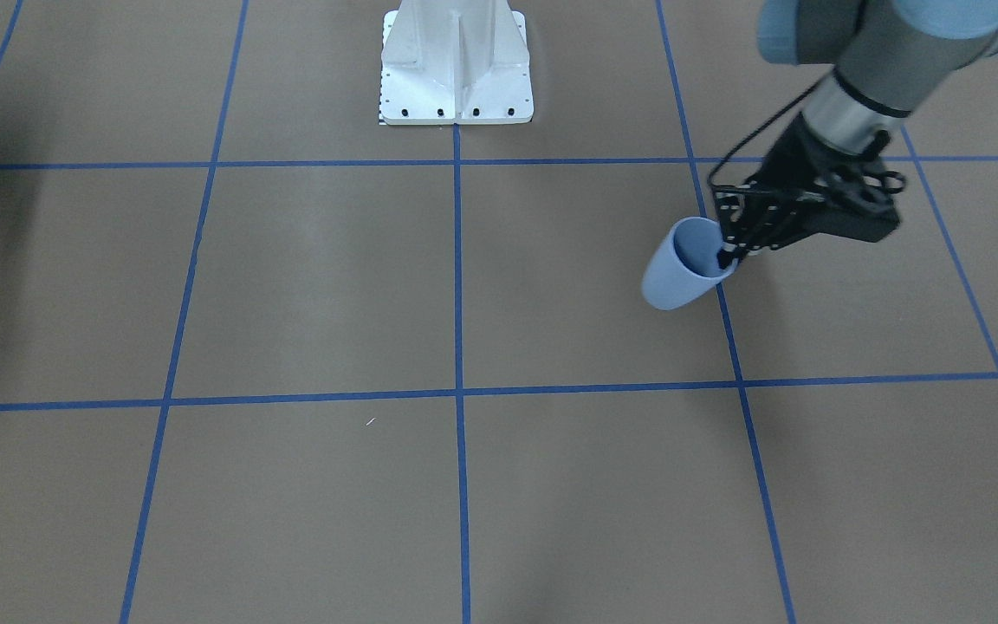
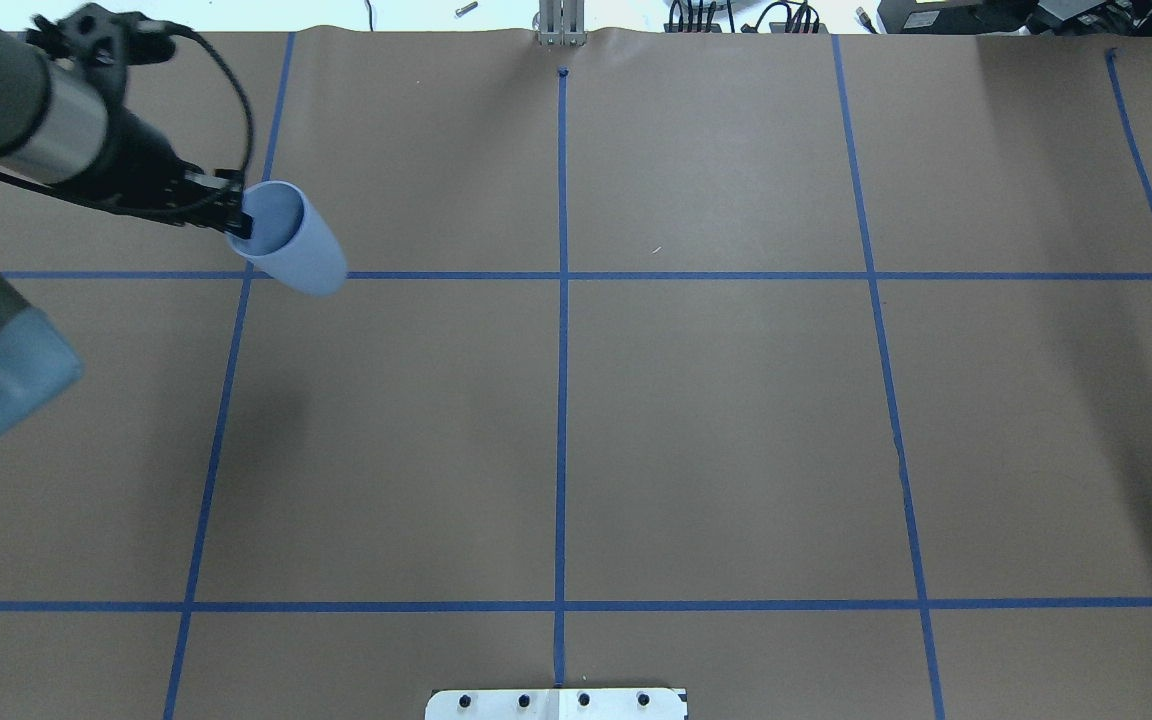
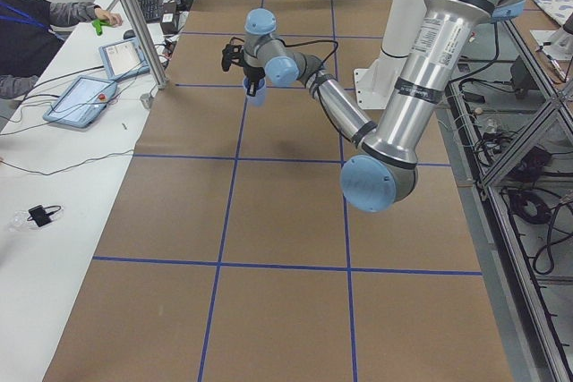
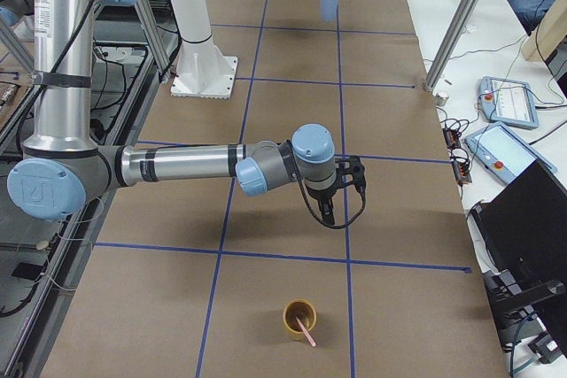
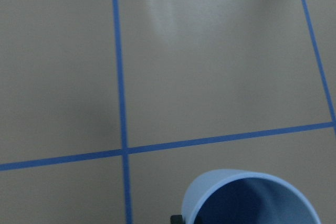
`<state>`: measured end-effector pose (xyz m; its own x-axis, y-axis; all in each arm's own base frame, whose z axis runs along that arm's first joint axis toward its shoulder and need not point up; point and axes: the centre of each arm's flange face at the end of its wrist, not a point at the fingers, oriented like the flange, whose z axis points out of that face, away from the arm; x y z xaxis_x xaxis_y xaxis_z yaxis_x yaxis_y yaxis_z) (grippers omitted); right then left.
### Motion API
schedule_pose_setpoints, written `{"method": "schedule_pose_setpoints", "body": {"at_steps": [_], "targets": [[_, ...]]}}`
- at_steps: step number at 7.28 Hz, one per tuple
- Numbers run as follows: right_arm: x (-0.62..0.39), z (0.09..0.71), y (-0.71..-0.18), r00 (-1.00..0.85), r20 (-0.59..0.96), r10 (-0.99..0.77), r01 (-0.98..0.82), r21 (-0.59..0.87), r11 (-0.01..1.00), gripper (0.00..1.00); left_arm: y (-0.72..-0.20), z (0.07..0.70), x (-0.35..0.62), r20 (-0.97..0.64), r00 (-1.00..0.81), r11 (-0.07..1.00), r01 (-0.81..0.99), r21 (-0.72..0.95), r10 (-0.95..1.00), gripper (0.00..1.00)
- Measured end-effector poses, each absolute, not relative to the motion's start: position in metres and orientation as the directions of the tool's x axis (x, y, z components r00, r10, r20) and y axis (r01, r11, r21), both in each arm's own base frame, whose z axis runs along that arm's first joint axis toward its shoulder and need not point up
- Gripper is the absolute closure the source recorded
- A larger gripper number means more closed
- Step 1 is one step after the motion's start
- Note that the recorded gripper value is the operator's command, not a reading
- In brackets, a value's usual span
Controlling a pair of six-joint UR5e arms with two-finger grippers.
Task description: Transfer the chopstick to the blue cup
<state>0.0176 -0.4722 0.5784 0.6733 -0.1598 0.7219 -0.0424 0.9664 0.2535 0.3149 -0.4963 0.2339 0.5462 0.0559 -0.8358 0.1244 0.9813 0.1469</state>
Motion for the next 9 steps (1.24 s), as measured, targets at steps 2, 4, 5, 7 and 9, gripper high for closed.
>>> {"method": "schedule_pose_setpoints", "body": {"at_steps": [2, 4, 5, 7, 9], "targets": [[0.018, 0.579, -0.472, 0.673, 0.724, -0.151, -0.047, 0.246, 0.968, 0.0, -0.458, 0.157, 0.42, -0.806, 0.59, 0.986, 0.155, 0.062, -0.042, 1.0], [0.018, 0.58, -0.472, 0.673, 0.725, -0.148, -0.049, 0.243, 0.969, 0.0, -0.42, 0.138, 0.499, -0.773, 0.631, 0.983, 0.171, 0.061, -0.061, 1.0], [0.018, 0.58, -0.472, 0.672, 0.726, -0.146, -0.05, 0.242, 0.969, 0.0, -0.401, 0.136, 0.527, -0.764, 0.643, 0.983, 0.167, 0.071, -0.054, 1.0], [0.017, 0.58, -0.473, 0.672, 0.726, -0.146, -0.051, 0.242, 0.969, 0.0, -0.383, 0.138, 0.552, -0.759, 0.65, 0.986, 0.149, 0.081, -0.036, 1.0], [0.017, 0.579, -0.474, 0.671, 0.726, -0.148, -0.051, 0.244, 0.968, 0.0, -0.38, 0.144, 0.568, -0.764, 0.644, 0.984, 0.148, 0.097, -0.022, 1.0]]}}
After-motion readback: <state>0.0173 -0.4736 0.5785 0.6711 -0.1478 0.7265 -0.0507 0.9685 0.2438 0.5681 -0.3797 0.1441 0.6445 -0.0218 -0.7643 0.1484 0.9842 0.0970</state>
